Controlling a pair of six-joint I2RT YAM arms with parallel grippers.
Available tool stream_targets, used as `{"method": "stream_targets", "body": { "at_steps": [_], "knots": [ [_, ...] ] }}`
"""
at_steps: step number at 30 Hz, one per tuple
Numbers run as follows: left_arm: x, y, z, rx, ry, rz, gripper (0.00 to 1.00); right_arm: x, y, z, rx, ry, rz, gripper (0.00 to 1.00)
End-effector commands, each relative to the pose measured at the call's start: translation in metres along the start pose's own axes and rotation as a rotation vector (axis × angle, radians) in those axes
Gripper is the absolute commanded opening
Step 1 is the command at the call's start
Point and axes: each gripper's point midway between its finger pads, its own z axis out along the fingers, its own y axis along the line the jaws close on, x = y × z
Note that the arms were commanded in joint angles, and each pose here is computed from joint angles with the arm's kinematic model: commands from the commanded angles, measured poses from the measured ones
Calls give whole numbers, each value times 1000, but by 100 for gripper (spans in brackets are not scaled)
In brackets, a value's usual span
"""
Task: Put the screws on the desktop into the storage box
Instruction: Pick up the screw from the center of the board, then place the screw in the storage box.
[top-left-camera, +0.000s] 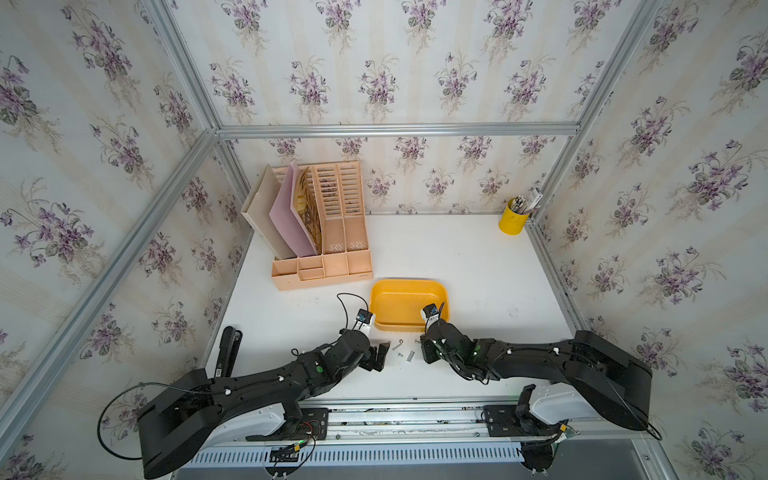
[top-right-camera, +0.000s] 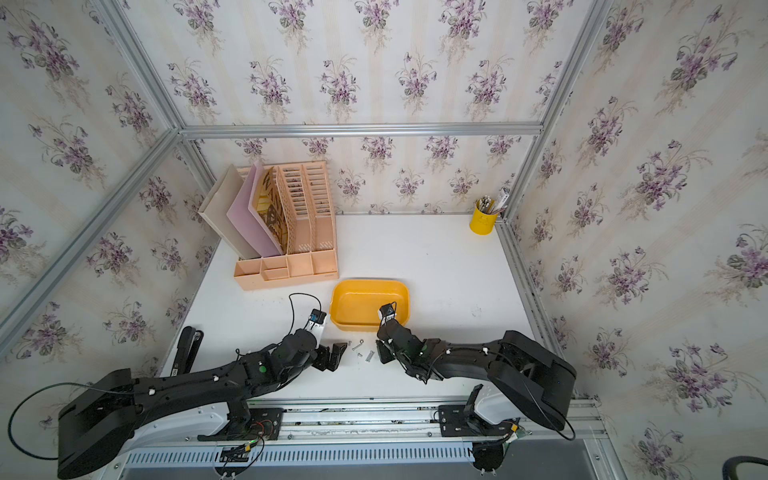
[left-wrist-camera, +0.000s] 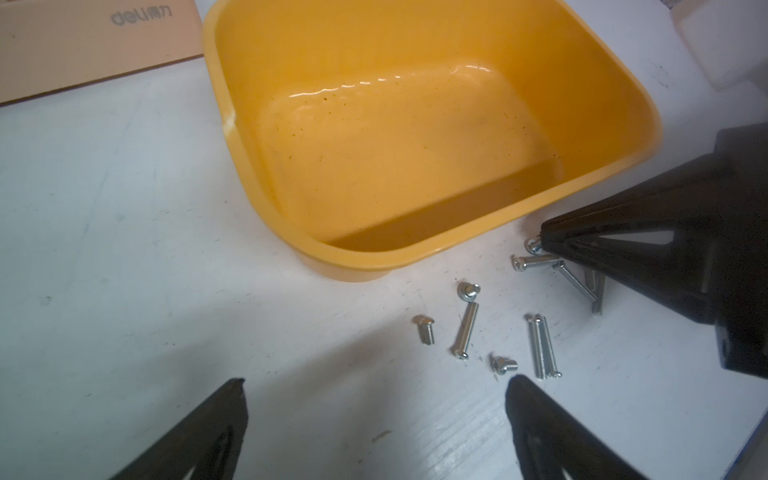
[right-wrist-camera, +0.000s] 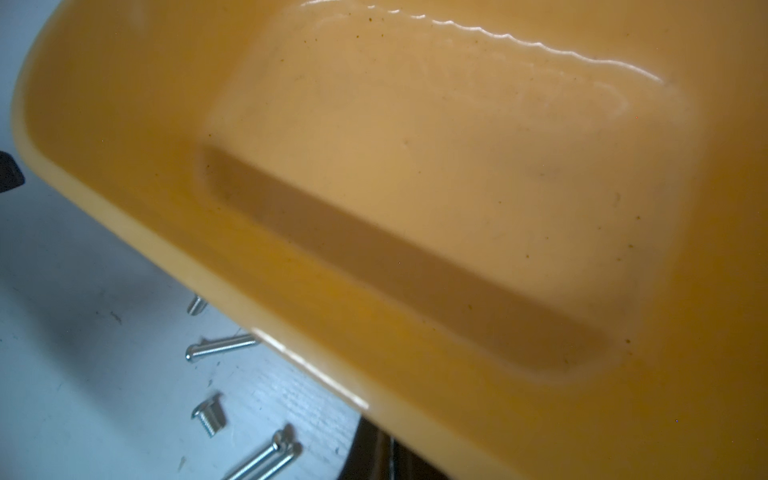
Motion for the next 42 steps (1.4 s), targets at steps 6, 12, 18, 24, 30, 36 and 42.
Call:
{"method": "stream_targets", "body": {
  "at_steps": [6,12,18,24,30,36,42],
  "knots": [
    [-10,-14,1,40,16,51,98,-45,27,-43,-111,-88,28,0],
    [-10,-34,4,113,40,86,92,-71,28,-64,-117,-166,22,0],
    [-3,-49,11,156,74,100,89,-79,0,-27,-5,-122,-16,0],
    [-12,-64,11,180,56,132,83,-92,-4,-6,11,-139,-25,0],
    [-5,-71,22,193,105,146,76,-83,-10,20,32,-66,-31,0],
    [-3,-73,32,181,126,149,69,-90,-9,29,53,-48,-60,2],
    [5,-76,48,164,167,165,62,-91,-11,36,66,-32,-69,9]
  ]
}}
